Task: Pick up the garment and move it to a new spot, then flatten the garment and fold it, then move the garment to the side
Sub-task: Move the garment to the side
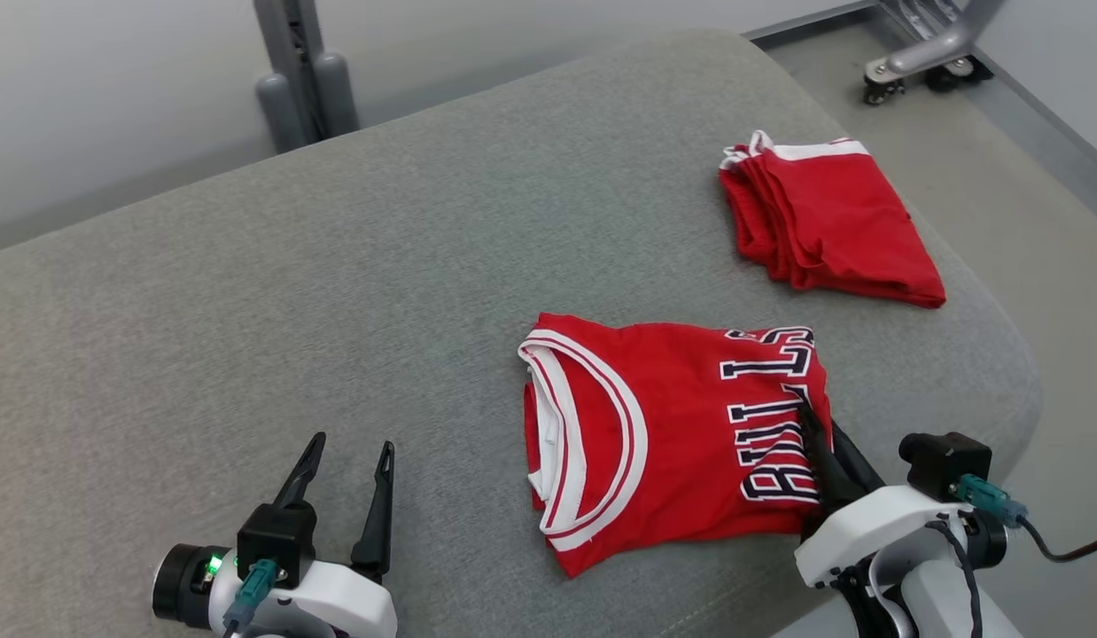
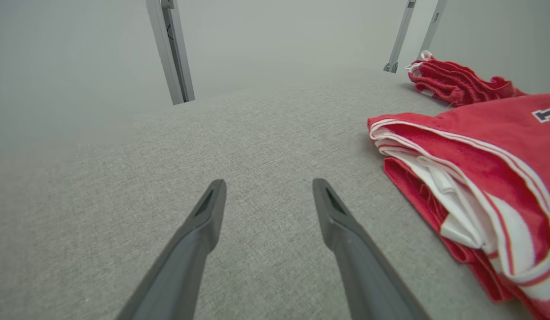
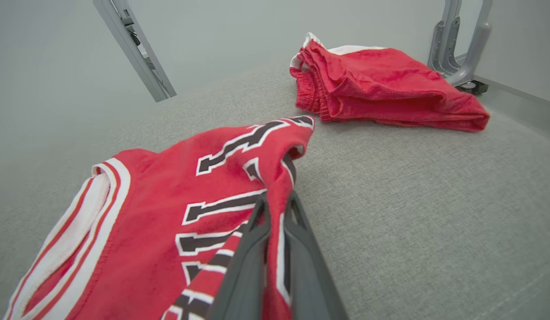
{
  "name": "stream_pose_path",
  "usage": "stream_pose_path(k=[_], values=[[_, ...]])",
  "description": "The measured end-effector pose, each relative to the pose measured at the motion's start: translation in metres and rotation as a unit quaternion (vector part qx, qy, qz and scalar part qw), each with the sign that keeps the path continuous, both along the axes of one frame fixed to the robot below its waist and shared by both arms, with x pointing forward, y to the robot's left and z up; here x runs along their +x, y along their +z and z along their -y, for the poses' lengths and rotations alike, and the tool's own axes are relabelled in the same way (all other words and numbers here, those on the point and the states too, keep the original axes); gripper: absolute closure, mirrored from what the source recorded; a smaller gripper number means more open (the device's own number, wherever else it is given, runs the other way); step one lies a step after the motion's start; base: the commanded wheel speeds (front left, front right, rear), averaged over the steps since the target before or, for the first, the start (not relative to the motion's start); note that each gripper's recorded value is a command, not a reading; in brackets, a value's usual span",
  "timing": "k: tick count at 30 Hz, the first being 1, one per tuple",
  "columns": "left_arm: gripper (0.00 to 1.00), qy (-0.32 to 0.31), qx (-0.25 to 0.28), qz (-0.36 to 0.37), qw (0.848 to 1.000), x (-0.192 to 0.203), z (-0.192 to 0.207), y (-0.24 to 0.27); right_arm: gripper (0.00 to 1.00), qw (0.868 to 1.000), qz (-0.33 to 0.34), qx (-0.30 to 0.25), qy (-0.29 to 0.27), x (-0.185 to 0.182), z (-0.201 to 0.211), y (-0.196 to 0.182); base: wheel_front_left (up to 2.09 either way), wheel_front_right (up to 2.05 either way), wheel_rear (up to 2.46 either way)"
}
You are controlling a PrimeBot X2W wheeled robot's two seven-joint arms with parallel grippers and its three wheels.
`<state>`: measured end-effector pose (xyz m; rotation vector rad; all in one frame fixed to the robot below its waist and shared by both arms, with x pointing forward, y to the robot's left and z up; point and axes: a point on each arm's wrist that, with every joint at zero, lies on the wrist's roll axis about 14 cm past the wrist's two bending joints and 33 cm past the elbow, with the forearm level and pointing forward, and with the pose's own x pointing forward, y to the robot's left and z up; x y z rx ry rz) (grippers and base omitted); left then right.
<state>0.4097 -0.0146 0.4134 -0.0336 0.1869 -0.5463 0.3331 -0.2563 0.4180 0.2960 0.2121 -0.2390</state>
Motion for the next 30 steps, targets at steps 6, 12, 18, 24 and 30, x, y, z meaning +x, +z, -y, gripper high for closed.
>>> stream_pose_path(k=[6, 12, 18, 24, 30], values=[[0.0, -0.035, -0.004, -0.011, 0.999, -0.003, 0.022, -0.009, 1.0, 1.0, 0.011, -0.014, -0.023, 0.002, 0.018, 0.011, 0.0, 0.0, 0.0], [0.0, -0.019, -0.003, -0.013, 1.0, 0.001, 0.011, -0.011, 1.0, 0.998, 0.04, -0.054, -0.006, 0.035, 0.024, 0.036, 0.0, 0.0, 0.0], [0.0, 0.01, 0.003, -0.018, 1.0, 0.007, -0.011, -0.018, 1.0, 0.991, 0.069, -0.111, 0.007, 0.082, 0.035, 0.069, 0.0, 0.0, 0.0], [0.0, 0.041, 0.01, -0.022, 0.999, 0.013, -0.034, -0.024, 1.0, 0.982, 0.065, -0.177, -0.008, 0.117, 0.071, 0.088, 0.0, 0.0, 0.0], [0.0, 0.073, 0.015, -0.022, 0.997, 0.019, -0.057, -0.026, 1.0, 0.973, 0.032, -0.221, -0.049, 0.126, 0.12, 0.086, 0.0, 0.0, 0.0]])
